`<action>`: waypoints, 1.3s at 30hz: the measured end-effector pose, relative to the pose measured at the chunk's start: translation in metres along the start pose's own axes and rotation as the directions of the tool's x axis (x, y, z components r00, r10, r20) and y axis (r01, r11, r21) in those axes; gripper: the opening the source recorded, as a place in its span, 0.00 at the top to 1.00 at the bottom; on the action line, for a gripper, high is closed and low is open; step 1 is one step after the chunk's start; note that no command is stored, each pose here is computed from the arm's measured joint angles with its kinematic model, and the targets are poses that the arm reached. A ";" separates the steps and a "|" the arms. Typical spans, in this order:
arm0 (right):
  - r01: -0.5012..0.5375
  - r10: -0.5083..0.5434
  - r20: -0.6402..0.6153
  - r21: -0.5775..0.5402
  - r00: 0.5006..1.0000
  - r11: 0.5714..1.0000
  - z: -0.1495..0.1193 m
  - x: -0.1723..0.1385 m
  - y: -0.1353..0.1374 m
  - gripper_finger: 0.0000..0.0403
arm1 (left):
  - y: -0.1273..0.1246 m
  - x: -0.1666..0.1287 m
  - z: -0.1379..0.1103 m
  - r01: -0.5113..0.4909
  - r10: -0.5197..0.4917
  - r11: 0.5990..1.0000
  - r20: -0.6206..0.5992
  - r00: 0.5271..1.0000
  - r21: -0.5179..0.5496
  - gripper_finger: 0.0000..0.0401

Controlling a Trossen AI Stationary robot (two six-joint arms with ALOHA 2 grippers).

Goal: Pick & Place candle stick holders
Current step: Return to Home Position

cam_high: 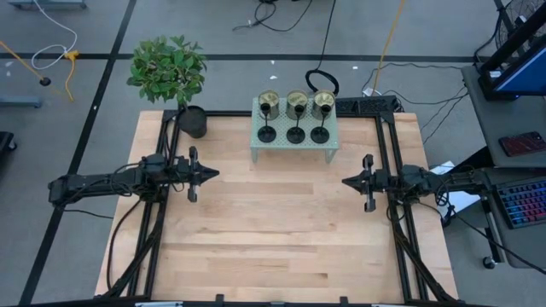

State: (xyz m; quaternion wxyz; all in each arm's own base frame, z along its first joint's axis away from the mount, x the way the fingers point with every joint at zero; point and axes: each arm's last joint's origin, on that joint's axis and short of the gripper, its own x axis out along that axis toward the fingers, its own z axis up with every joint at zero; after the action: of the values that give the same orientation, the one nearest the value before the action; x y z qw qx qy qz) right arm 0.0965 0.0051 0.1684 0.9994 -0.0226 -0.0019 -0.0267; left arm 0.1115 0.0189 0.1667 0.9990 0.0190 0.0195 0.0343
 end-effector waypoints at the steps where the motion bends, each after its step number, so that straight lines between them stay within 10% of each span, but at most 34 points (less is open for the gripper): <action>1: 0.001 -0.001 0.001 -0.002 1.000 1.000 0.000 0.000 0.000 1.00 | 0.000 0.000 0.000 0.000 0.000 1.000 0.000 1.000 0.000 0.94; 39: 0.006 -0.005 0.022 -0.016 1.000 1.000 0.002 0.000 0.000 1.00 | 0.000 0.000 0.000 0.000 0.000 1.000 0.000 1.000 0.000 0.94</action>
State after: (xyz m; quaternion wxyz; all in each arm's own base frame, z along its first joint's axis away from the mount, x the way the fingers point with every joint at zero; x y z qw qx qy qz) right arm 0.0965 0.0050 0.1705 0.9990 -0.0308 -0.0125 -0.0292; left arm 0.1115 0.0189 0.1667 0.9990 0.0191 0.0195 0.0345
